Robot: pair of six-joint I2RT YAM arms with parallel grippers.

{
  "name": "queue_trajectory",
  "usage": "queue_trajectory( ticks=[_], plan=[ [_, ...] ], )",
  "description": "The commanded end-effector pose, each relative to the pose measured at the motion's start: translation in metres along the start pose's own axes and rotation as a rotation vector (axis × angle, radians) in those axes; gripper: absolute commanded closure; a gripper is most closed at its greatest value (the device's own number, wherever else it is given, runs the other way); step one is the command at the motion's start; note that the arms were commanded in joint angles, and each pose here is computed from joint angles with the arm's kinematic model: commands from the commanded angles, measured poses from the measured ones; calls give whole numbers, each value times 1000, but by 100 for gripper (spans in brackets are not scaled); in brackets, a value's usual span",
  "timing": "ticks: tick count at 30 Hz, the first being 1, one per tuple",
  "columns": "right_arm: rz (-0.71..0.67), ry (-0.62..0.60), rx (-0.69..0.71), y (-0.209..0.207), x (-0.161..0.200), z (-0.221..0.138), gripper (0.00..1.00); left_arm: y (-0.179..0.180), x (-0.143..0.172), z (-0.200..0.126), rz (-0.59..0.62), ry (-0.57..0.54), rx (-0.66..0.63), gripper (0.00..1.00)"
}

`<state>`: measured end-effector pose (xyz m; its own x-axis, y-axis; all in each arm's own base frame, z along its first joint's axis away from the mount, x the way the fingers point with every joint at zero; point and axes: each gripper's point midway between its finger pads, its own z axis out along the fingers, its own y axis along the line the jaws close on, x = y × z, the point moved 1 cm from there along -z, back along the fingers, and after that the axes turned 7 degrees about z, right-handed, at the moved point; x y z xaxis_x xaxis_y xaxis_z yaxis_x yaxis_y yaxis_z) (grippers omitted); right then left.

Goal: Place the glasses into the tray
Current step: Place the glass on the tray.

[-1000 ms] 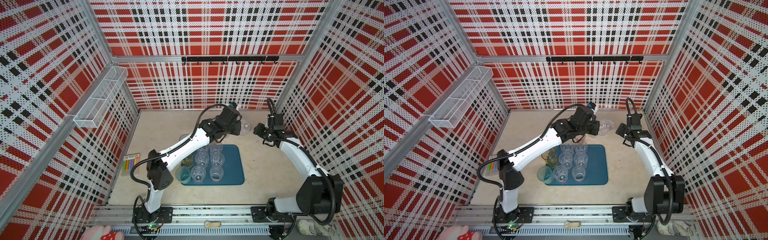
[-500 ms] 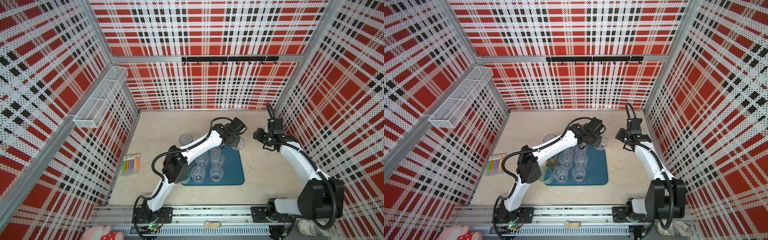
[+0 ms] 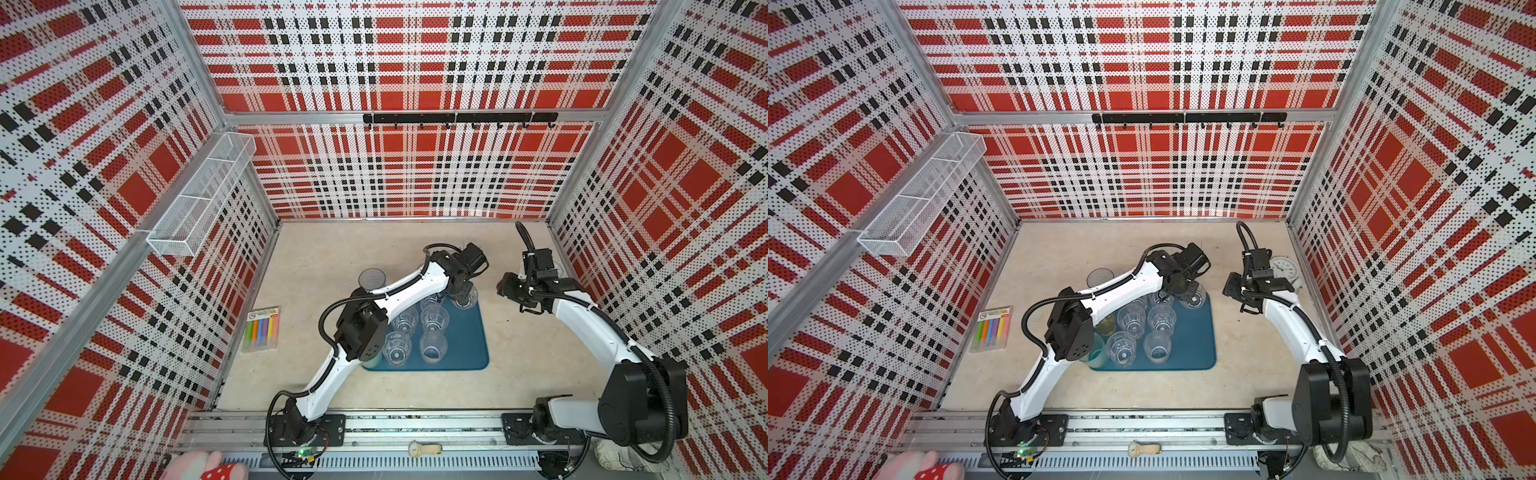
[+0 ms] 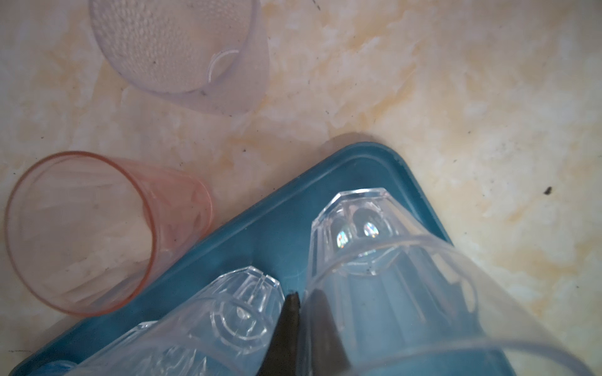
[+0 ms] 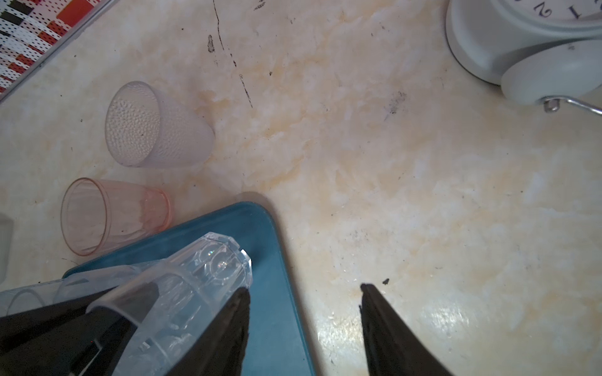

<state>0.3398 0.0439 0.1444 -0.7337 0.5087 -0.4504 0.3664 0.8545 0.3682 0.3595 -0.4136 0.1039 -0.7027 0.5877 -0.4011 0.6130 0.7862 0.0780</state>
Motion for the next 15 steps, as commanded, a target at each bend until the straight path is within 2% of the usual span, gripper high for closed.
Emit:
queue_trajectory(
  ticks=[1,9,15],
  plan=[
    [-14,-19,-25,5,-2,-7,42,3,-8,-2,13,-16,-9,100],
    [-21,-11,-41,9,2,-4,42,4,-11,-4,10,-24,-8,86],
    [-37,6,-58,15,7,-2,42,-2,-27,-22,-1,-89,24,80]
  ],
)
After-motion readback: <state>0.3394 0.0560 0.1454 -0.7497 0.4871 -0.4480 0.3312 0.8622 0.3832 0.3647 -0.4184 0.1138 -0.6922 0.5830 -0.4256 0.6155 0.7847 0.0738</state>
